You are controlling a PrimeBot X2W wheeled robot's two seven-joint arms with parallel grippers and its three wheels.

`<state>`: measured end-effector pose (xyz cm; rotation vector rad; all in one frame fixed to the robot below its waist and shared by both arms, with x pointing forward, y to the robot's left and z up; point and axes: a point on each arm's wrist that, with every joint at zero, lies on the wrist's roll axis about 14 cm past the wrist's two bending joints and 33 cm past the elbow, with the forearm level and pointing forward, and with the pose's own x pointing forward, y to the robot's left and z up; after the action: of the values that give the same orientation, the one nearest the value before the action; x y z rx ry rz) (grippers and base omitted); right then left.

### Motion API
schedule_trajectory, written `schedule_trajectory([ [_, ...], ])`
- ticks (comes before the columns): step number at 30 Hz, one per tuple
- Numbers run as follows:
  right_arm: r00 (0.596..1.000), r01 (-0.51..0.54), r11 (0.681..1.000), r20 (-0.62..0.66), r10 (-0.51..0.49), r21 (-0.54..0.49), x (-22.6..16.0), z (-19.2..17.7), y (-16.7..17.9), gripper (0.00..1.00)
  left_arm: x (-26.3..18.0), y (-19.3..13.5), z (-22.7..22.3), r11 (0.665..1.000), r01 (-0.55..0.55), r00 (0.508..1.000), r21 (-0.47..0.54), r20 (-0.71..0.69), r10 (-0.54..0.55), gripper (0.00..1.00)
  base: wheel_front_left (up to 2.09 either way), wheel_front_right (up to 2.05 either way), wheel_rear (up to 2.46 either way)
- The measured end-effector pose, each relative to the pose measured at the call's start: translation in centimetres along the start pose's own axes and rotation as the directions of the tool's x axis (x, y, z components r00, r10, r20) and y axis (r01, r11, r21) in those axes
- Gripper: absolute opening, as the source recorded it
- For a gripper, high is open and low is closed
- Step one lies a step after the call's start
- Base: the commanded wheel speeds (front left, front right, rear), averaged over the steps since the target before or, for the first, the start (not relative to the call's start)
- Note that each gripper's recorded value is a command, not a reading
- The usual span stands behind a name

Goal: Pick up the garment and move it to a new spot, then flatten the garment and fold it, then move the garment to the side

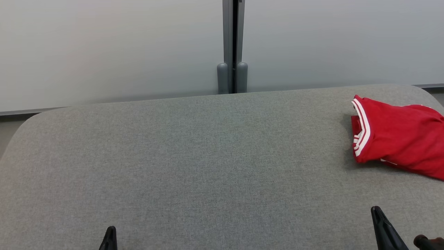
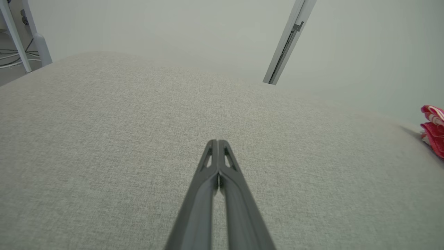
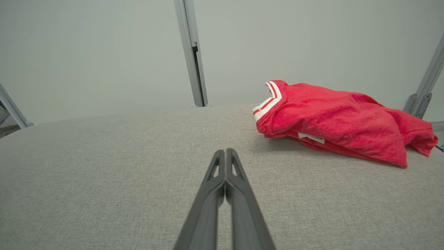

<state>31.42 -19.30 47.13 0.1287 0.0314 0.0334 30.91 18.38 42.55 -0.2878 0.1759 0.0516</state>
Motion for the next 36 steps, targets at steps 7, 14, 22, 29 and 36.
schedule_trajectory([
  [7, 0.999, 0.033, 0.99, -0.007, -0.032, 0.135, 0.4, 0.0, -0.5, 0.0, 0.2, 0.5, -0.1, 0.992, -0.031, 0.999, -0.121, -0.02, 0.029, 0.0, 0.0, 0.0, 0.0],
  [14, 0.999, 0.05, 0.969, -0.005, -0.05, 0.241, 0.9, 0.2, -0.7, 0.0, 0.8, 0.6, 0.4, 0.975, -0.041, 0.999, -0.217, -0.015, 0.039, 0.0, 0.0, 0.0, 0.0],
  [22, 0.997, 0.071, 0.921, -0.014, -0.071, 0.382, 1.7, 0.4, -1.1, 0.0, 1.5, 0.7, 1.1, 0.936, -0.05, 0.999, -0.348, -0.012, 0.049, 0.0, 0.0, 0.0, 0.0],
  [29, 0.997, 0.079, 0.875, -0.018, -0.08, 0.478, 2.2, 0.6, -1.2, 0.0, 2.1, 0.5, 1.8, 0.899, -0.042, 0.999, -0.436, -0.004, 0.044, 0.0, 0.0, 0.0, 0.0],
  [36, 0.996, 0.081, 0.822, -0.017, -0.087, 0.564, 2.8, 0.9, -1.3, 0.0, 2.6, 0.5, 2.4, 0.855, -0.037, 0.999, -0.517, 0.0, 0.043, 0.0, 0.0, 0.0, 0.0],
])
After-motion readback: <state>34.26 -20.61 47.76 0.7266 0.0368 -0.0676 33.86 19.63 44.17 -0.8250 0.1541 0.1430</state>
